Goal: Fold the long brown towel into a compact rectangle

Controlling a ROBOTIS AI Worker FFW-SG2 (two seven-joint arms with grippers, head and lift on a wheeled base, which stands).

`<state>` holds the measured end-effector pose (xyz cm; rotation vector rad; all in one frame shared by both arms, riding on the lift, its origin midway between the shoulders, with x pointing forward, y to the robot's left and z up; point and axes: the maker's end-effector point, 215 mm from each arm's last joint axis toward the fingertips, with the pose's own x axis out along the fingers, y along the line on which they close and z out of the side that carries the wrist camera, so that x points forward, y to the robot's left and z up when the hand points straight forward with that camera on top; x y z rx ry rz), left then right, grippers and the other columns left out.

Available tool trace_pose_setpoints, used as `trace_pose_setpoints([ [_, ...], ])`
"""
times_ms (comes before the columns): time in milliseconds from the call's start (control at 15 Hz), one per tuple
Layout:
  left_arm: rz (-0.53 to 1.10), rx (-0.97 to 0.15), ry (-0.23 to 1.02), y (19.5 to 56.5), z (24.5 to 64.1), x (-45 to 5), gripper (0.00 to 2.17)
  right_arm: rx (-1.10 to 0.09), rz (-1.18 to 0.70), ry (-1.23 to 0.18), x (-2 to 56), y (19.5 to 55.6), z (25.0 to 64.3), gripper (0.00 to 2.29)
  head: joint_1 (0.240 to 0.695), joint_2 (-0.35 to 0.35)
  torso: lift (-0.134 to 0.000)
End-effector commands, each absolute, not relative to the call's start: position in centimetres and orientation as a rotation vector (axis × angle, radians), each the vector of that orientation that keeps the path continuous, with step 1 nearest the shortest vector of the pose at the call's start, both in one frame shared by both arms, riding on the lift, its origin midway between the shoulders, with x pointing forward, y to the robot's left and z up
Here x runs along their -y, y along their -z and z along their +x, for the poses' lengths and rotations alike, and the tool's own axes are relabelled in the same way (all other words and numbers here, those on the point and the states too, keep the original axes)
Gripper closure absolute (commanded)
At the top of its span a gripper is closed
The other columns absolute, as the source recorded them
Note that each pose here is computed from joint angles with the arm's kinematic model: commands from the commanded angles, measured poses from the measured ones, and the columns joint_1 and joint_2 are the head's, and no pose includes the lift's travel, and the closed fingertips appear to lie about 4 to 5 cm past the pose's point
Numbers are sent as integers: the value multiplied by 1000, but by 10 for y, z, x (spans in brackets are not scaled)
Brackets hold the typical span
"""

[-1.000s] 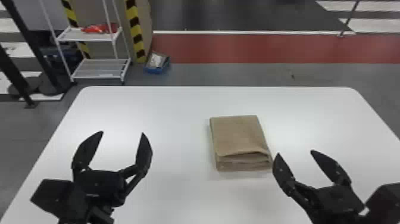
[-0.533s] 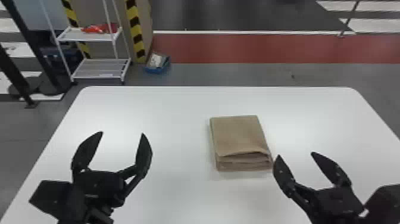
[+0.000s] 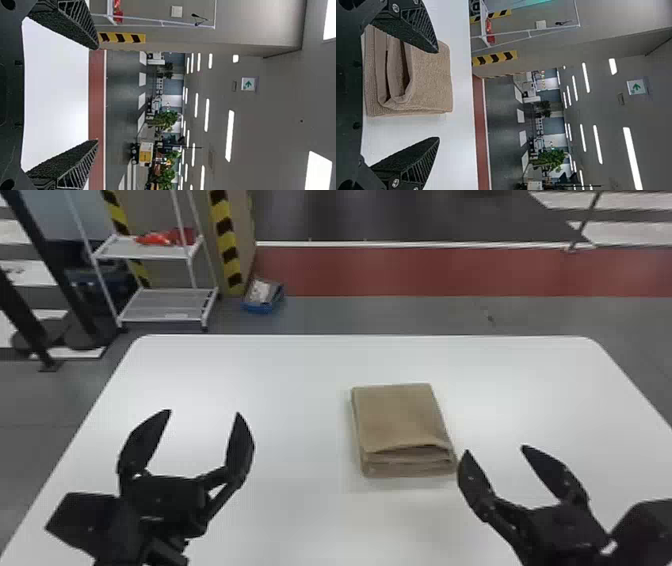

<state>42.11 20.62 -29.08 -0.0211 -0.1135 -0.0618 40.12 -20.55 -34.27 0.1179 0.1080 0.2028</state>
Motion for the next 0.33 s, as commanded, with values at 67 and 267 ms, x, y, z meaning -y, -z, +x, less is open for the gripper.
trace_pose_setpoints([
  [67,-19,114,62,291,422,-207,29,-110,120,-199,208,343,400,110,695,1,-120],
  [267,-21,114,61,291,422,-207,29,-109,121,-198,208,343,400,113,695,-1,-120],
])
